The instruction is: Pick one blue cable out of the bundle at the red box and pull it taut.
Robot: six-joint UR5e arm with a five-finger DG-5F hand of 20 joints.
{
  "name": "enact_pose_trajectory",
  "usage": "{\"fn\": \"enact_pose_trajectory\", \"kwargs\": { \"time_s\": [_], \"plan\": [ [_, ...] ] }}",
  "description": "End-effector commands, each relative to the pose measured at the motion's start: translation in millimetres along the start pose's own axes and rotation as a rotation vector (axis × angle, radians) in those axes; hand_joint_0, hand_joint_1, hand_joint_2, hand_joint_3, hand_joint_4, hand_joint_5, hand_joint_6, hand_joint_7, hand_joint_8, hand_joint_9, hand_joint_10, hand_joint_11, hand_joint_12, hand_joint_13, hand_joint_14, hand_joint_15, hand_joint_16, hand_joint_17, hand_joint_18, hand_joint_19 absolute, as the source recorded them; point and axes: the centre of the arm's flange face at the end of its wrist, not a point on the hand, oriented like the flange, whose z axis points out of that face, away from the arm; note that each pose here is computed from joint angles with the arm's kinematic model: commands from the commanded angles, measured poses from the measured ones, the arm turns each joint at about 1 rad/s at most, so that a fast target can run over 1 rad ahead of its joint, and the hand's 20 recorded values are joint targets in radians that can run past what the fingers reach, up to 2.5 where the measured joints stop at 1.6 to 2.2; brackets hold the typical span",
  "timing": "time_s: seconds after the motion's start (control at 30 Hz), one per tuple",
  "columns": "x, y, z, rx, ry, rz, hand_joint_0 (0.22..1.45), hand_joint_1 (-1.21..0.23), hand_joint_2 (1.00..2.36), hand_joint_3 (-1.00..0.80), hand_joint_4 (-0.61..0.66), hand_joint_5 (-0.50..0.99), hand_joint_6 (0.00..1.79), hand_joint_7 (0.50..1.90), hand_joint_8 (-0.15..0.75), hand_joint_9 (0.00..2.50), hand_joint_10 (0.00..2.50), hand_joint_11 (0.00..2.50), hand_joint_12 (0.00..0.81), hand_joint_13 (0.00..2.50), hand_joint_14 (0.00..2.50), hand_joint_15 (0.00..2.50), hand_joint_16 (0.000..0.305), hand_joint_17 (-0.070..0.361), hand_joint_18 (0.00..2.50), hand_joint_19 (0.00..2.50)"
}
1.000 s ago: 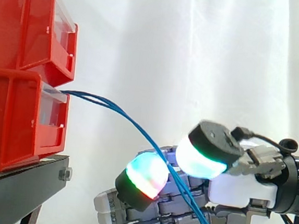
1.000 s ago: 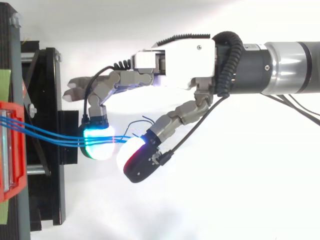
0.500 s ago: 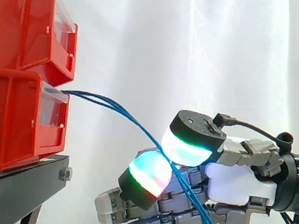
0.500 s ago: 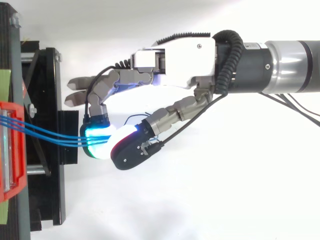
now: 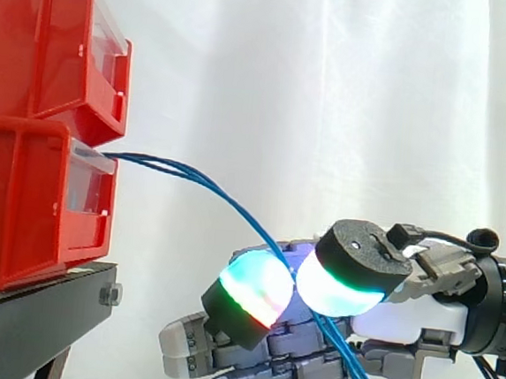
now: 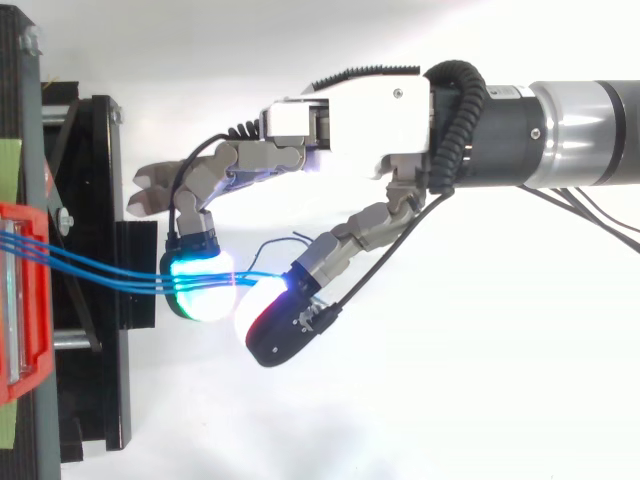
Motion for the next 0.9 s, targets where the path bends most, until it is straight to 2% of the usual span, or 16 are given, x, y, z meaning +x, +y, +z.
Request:
{"fn": "enact_pose_trajectory", "kwargs": {
  "time_s": [0.0, 0.03, 0.07, 0.17, 0.23, 0.27, 0.43, 0.6, 0.8, 0.87],
  "plan": [
    [-0.5, 3.4, 0.1, -0.005, 0.000, 0.000, 0.55, -0.86, 1.00, -0.50, 0.21, -0.15, 0.90, 0.91, 0.291, 0.27, 0.00, 0.00, 0.293, 0.10, 0.00, 0.00, 0.051, 0.115, 0.28, 0.02],
    [-0.6, 4.5, 0.2, -0.006, -0.001, -0.001, 0.54, -0.85, 1.00, -0.50, 0.21, -0.15, 0.90, 0.91, 0.293, 0.27, 0.00, 0.00, 0.295, 0.10, 0.00, 0.00, 0.051, 0.116, 0.28, 0.03],
    [-0.6, 4.5, 0.2, -0.006, -0.001, -0.001, 0.50, -0.75, 1.00, -0.50, 0.22, -0.15, 0.90, 0.90, 0.305, 0.29, 0.00, 0.00, 0.306, 0.10, 0.00, 0.00, 0.054, 0.122, 0.28, 0.04],
    [-1.8, 4.4, -0.1, -0.006, -0.002, 0.000, 0.49, -0.61, 1.00, -0.50, 0.21, -0.14, 0.90, 0.89, 0.313, 0.29, 0.00, 0.00, 0.312, 0.10, 0.00, 0.00, 0.055, 0.125, 0.28, 0.05],
    [-2.9, 4.2, -0.3, -0.006, -0.004, 0.000, 0.52, -0.58, 1.00, -0.50, 0.20, -0.14, 0.89, 0.90, 0.308, 0.31, 0.00, 0.00, 0.302, 0.10, 0.00, 0.00, 0.053, 0.120, 0.26, 0.06],
    [-2.9, 4.2, -0.3, -0.006, -0.004, 0.000, 0.57, -0.54, 1.00, -0.50, 0.19, -0.14, 0.89, 0.92, 0.298, 0.31, 0.00, 0.00, 0.288, 0.10, 0.00, 0.00, 0.051, 0.114, 0.25, 0.07],
    [-4.1, 4.1, -0.6, -0.005, -0.005, 0.000, 0.59, -0.58, 1.01, -0.31, 0.18, -0.15, 0.90, 0.89, 0.291, 0.29, 0.00, 0.00, 0.285, 0.09, 0.00, 0.00, 0.050, 0.113, 0.24, 0.07],
    [-7.0, 7.5, 1.3, -0.011, -0.009, -0.001, 0.59, -0.70, 1.02, -0.18, 0.19, -0.15, 0.91, 0.90, 0.294, 0.29, 0.00, 0.00, 0.289, 0.10, 0.00, 0.00, 0.051, 0.114, 0.26, 0.05],
    [-8.5, 12.7, 3.1, -0.002, 0.006, -0.002, 0.62, -0.82, 1.02, -0.15, 0.15, -0.15, 0.91, 0.94, 0.297, 0.31, 0.00, 0.00, 0.290, 0.11, 0.00, 0.00, 0.049, 0.111, 0.29, 0.02],
    [-9.2, 12.0, 1.7, 0.014, 0.010, 0.002, 0.63, -0.84, 1.02, -0.15, 0.13, -0.15, 0.91, 0.96, 0.304, 0.33, 0.00, 0.00, 0.292, 0.12, 0.00, 0.00, 0.049, 0.111, 0.30, 0.01]
  ]
}}
